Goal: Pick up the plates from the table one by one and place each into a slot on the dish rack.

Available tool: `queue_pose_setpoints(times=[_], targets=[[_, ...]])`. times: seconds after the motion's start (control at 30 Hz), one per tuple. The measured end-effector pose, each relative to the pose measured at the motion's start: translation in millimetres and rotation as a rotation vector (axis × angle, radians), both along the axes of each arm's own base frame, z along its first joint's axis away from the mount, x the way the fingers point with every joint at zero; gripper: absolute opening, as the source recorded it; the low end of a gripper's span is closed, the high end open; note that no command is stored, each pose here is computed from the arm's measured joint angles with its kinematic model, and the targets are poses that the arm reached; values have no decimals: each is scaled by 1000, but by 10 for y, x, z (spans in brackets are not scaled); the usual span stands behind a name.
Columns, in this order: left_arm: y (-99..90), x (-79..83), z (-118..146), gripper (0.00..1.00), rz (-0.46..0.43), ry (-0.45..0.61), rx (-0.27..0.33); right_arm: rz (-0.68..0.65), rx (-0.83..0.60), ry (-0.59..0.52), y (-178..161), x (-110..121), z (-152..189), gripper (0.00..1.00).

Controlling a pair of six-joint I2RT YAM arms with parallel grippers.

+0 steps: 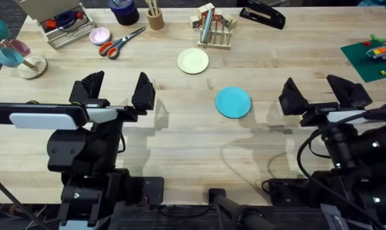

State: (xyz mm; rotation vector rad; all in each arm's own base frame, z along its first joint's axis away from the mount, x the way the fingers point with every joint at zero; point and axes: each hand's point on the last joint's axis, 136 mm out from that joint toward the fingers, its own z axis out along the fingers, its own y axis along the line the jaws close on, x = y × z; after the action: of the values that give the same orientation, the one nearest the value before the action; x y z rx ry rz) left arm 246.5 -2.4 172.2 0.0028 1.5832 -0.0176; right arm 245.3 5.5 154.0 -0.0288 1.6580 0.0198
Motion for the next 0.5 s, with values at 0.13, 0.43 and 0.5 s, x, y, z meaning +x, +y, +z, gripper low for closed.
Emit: queue_pose_setpoints(times=[0.13,0.43,0.5], targets=[[0,0,0,993,0,0,0,0,0,0,0,0,-1,995],[0,0,87,993,0,-36,0,0,0,-40,0,7,95,995],[1,-2,126,993,0,-50,0,0,0,-53,0,8,132,995]])
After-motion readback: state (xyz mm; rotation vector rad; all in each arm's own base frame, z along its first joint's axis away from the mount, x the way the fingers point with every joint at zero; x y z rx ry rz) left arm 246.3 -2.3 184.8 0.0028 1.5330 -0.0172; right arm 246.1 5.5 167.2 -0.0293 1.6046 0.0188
